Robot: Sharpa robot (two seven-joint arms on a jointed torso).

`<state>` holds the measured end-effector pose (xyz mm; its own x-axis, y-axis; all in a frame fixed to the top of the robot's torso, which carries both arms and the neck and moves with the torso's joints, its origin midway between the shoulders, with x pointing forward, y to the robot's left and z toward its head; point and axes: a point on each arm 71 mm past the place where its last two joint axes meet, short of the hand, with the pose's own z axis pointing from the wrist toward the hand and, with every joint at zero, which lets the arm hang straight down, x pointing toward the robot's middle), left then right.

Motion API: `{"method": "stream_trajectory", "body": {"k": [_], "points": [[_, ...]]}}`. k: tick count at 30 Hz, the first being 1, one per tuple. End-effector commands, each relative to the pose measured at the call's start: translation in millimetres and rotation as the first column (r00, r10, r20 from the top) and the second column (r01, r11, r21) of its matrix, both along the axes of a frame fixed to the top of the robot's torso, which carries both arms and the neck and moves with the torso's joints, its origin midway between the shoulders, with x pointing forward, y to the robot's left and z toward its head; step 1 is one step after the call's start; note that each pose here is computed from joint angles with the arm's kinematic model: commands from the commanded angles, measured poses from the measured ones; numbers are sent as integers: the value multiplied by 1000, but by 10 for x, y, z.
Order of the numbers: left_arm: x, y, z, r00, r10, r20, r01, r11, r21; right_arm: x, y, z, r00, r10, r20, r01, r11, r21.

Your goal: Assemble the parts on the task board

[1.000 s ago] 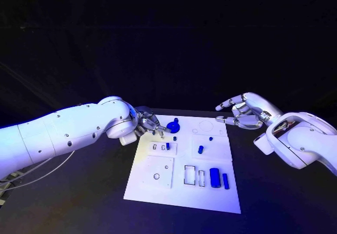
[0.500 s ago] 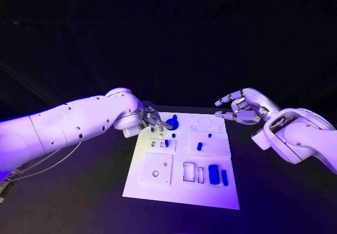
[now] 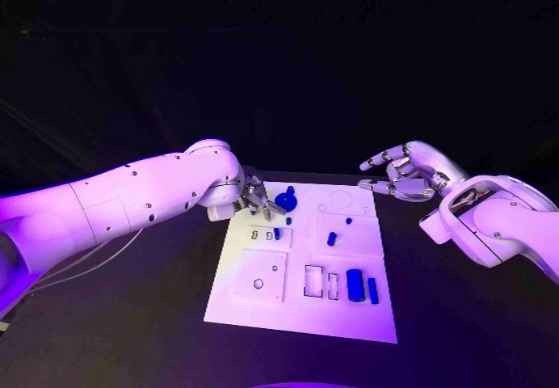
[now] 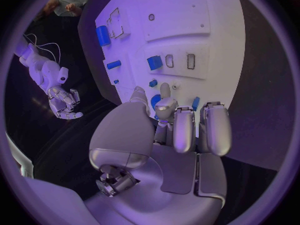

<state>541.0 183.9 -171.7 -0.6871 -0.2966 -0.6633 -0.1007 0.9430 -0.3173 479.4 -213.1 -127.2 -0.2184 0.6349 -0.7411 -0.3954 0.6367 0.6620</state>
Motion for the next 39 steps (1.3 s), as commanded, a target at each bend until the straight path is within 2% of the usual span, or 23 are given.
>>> {"method": "stream_trajectory", "body": {"k": [1,23,39], "points": [[0,-4,-18,999,-34,-21,35,997,67,6,-1,6,1000,-8,6,8,1000,-1],[-35,-120,-119,995,-68,-71,74,994,82,14,-1,-3,1000,-10,-4,10,1000,-3],[-61,-161,-135,993,-81,-88,87,994,72,13,-20,-10,1000,-19,-19,19,1000,2]]}}
